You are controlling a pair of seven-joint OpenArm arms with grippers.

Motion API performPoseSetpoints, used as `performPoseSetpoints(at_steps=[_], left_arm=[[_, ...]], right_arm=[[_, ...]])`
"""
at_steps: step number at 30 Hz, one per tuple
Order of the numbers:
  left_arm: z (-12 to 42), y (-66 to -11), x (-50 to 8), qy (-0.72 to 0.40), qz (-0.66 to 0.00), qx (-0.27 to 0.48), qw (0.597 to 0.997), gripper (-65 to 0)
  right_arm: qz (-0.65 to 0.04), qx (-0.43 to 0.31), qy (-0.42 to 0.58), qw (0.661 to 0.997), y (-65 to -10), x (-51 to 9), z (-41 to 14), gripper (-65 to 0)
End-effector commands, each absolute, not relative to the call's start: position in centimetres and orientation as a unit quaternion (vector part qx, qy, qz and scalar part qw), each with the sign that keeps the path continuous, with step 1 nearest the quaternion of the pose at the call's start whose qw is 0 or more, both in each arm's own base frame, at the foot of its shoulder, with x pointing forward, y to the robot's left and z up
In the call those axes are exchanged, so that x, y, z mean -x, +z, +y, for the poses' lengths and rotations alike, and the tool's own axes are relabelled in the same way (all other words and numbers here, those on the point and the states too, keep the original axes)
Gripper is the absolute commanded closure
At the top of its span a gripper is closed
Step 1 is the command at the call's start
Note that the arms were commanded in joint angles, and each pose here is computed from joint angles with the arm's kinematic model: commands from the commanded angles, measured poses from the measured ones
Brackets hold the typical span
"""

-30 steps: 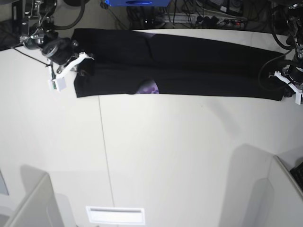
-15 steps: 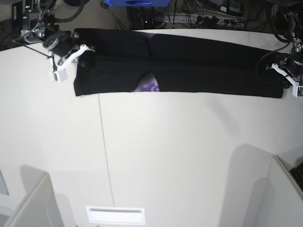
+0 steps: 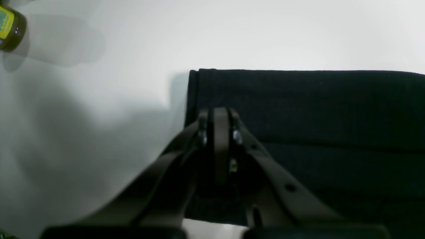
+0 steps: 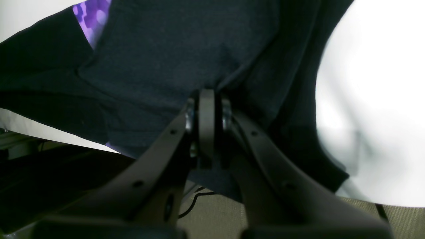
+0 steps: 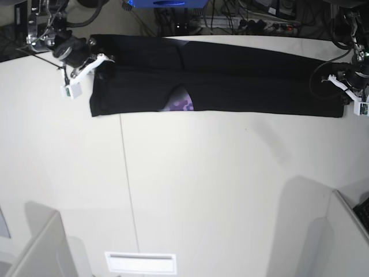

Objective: Fold the T-shirt properly
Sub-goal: 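Release the folded strip and regrasp its two ends with both grippers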

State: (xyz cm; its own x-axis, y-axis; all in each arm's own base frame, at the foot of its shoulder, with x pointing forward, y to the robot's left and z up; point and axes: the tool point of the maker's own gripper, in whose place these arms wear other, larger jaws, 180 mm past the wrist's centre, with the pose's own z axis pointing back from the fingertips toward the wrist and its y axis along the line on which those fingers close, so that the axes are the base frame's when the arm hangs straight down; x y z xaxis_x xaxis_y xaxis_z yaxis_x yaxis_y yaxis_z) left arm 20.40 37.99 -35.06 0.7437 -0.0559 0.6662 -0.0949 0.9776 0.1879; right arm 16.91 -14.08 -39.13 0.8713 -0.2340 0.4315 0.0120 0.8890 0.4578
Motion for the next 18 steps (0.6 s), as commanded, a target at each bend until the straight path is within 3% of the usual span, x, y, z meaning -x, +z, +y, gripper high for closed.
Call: performPoseSetpoints(at_steps=[1, 9, 11, 14, 18], left_arm=[[38.6, -33.9, -20.9, 0.003, -0.371, -0.118, 0.921, 0.0], [38.8, -33.9, -20.4, 0.004, -0.367, -0.12, 0.922, 0.0], [38.8, -34.0, -20.4, 0.005, -0.367, -0.12, 0.922, -0.8], [38.4, -34.1, -20.4, 0.008, -0.369, -0.115, 0.922, -15.6], [38.2, -34.2, -20.3, 0.011, -0.37, -0.112, 0.922, -34.1]], right_arm=[[-0.261, -0.224, -0.061, 0.937, -38.4, -17.5, -14.5, 0.0], [-0.261, -0.219, -0.058, 0.938, -38.4, -17.6, -14.9, -1.4], [-0.26, -0.219, -0.058, 0.939, -38.4, -17.5, -14.9, -14.9], [-0.261, -0.22, -0.057, 0.938, -38.3, -17.5, -14.8, -26.9], [-0.278, -0.203, -0.081, 0.935, -37.8, -17.9, -16.9, -27.0]])
